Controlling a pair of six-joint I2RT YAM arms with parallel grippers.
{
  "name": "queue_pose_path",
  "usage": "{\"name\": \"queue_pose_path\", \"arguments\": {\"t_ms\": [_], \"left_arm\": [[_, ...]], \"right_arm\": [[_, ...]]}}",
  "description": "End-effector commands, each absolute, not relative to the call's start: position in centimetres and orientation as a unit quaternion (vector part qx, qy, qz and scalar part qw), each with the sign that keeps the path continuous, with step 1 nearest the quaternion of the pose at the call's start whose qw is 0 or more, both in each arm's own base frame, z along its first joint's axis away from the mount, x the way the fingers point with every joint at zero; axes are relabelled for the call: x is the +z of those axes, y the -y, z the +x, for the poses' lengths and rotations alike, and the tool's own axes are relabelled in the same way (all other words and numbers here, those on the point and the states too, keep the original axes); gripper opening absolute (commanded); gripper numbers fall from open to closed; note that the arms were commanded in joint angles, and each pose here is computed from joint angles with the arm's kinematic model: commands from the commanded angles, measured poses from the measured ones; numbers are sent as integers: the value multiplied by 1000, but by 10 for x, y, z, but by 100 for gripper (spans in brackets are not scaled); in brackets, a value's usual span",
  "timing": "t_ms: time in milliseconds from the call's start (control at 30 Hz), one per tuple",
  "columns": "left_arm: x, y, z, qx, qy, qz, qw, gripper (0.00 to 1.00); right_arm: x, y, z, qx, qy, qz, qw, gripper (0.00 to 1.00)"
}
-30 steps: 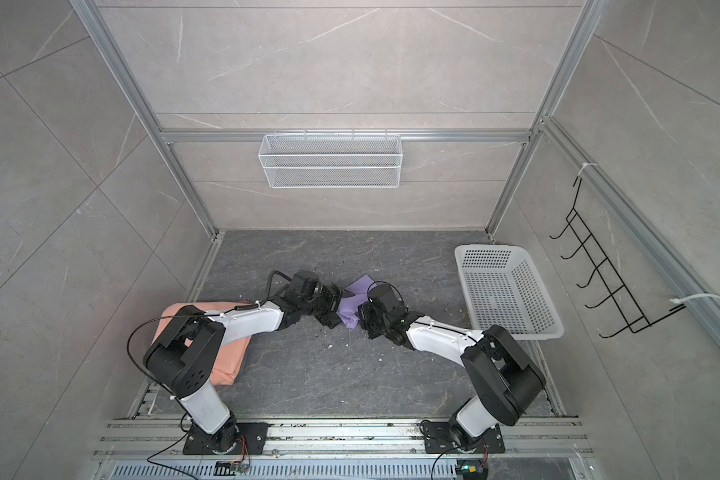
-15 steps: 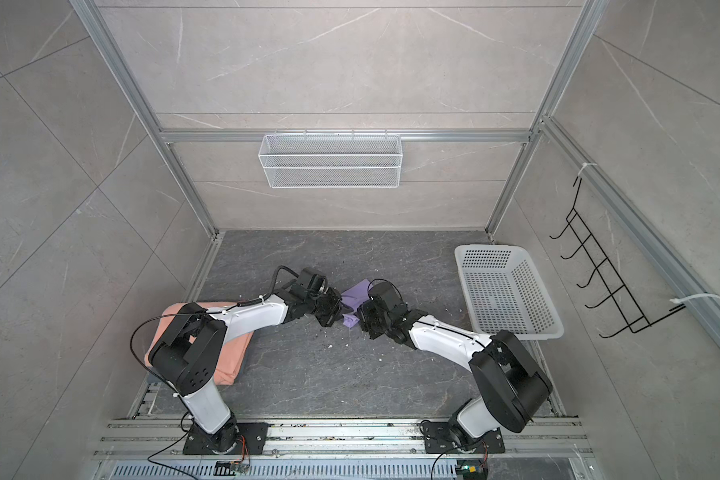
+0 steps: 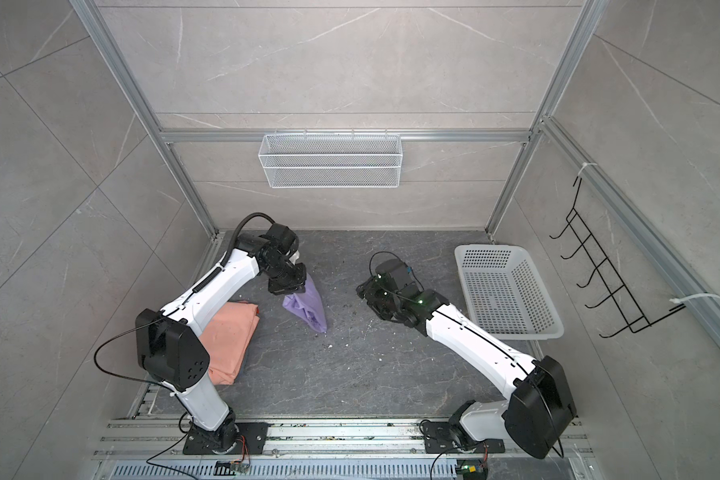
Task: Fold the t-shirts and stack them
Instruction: 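Carry the lavender shirt onto the pink stack with left gripper while right withdraws, then lay the lavender shirt flat on the pink stack with the left gripper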
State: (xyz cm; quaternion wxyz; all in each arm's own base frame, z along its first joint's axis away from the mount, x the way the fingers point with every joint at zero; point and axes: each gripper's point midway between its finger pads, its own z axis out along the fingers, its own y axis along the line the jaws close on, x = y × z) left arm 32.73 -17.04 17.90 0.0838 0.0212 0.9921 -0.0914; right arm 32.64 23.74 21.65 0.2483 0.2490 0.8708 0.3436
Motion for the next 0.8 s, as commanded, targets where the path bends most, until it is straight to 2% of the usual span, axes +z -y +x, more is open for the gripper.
{"name": "queue_pose_path", "arguments": {"t_ms": [0, 133, 300, 333, 367, 467, 767], "left_arm": [[193, 92, 270, 95, -989, 115, 2, 0], [212, 58, 258, 159, -982, 98, 11, 0], [238, 39, 245, 152, -985, 60, 46, 0], [242, 37, 243, 148, -986, 51, 55, 0], [248, 33, 241, 139, -987, 40, 67, 0], [256, 23, 234, 113, -990, 9, 90, 0], [259, 25, 216, 35, -994, 14, 102, 0]], "right_arm": [[212, -202, 336, 278, -889, 239, 275, 63], [220, -179, 357, 272, -881, 253, 293, 64], [229, -160, 384, 247, -884, 233, 321, 70], [231, -157, 388, 244, -884, 232, 326, 72], [233, -152, 393, 241, -883, 231, 331, 81], [243, -133, 406, 234, -873, 240, 354, 91], [257, -78, 438, 224, -851, 289, 377, 92]]}}
